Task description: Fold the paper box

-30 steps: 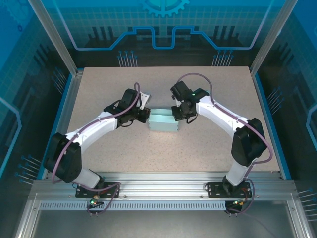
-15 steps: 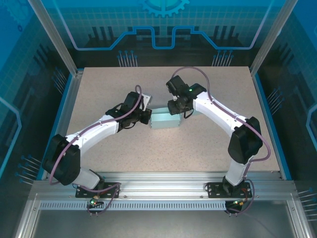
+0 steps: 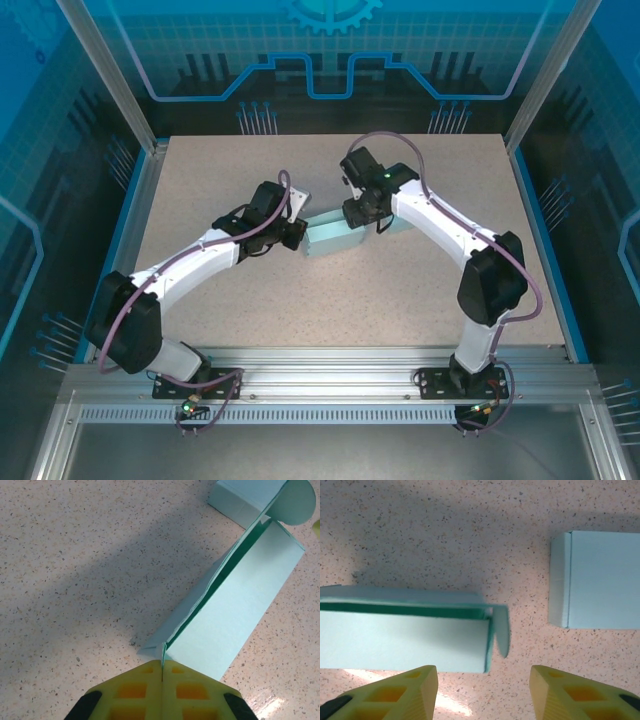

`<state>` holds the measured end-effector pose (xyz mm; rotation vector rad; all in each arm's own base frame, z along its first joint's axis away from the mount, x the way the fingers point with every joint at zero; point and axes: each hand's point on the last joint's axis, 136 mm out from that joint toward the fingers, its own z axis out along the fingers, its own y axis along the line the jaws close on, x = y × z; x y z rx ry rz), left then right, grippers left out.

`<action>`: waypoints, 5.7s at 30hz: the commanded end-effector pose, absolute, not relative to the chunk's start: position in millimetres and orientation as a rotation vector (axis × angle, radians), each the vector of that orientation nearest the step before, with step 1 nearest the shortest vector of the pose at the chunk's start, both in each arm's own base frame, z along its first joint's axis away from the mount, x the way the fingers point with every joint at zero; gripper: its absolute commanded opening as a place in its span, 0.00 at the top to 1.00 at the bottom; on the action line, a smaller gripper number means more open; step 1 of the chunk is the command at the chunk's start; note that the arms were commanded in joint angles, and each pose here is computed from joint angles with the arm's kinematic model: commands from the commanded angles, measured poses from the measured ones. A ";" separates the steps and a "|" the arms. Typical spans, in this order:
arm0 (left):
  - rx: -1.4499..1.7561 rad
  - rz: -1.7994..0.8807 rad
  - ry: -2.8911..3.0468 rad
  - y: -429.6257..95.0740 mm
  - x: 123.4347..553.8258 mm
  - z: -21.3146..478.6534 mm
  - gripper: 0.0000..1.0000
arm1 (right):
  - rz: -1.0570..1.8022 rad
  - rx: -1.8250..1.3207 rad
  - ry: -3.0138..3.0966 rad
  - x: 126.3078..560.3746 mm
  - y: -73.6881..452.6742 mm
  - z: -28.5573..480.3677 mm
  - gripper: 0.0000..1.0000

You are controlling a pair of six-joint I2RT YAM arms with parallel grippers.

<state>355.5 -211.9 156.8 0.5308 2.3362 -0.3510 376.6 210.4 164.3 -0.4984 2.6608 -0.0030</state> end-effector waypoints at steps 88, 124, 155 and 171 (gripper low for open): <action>0.047 -0.417 2.224 -234.9 413.7 158.6 1.00 | 0.220 -0.545 2.594 390.8 264.7 162.4 1.00; 0.199 -0.329 1.768 -224.2 389.8 148.4 1.00 | 0.224 -0.596 2.071 358.8 277.0 162.6 1.00; 0.213 -0.455 1.769 -213.7 316.0 106.5 0.46 | 0.036 -0.687 2.085 309.7 275.4 100.1 1.00; -0.045 -0.550 1.970 -184.9 289.9 150.2 0.01 | -0.009 -0.665 2.110 318.3 278.0 101.6 1.00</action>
